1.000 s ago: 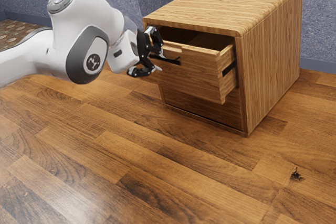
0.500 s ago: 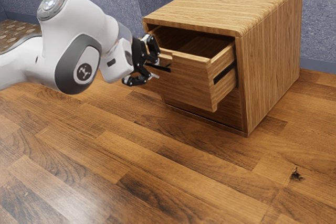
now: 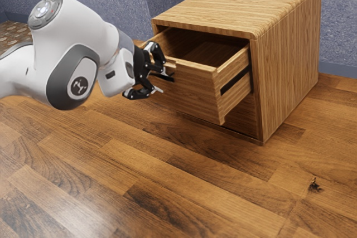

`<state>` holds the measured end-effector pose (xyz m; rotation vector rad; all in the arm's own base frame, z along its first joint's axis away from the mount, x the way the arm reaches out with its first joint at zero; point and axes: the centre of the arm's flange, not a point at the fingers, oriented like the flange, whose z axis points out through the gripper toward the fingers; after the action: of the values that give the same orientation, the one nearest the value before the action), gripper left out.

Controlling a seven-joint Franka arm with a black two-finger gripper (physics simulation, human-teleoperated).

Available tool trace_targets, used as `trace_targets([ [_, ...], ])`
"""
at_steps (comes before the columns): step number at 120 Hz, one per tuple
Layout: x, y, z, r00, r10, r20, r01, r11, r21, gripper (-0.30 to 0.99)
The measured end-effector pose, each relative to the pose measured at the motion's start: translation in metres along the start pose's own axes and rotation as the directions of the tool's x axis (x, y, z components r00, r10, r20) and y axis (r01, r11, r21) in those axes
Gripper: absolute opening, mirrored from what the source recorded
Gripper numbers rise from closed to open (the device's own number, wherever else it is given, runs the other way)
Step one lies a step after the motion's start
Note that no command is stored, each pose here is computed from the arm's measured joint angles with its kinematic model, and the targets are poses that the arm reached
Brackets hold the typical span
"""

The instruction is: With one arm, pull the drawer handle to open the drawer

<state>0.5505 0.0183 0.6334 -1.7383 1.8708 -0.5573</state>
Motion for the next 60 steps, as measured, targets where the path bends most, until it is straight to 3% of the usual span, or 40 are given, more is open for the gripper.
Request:
trace_targets([
  [37,-0.004,0.009,-0.004,1.0,-0.01,0.007,0.01,1.0,-0.006,0.15],
  [60,-0.005,0.015,-0.017,1.0,-0.012,0.015,0.012,1.0,0.004,0.08],
])
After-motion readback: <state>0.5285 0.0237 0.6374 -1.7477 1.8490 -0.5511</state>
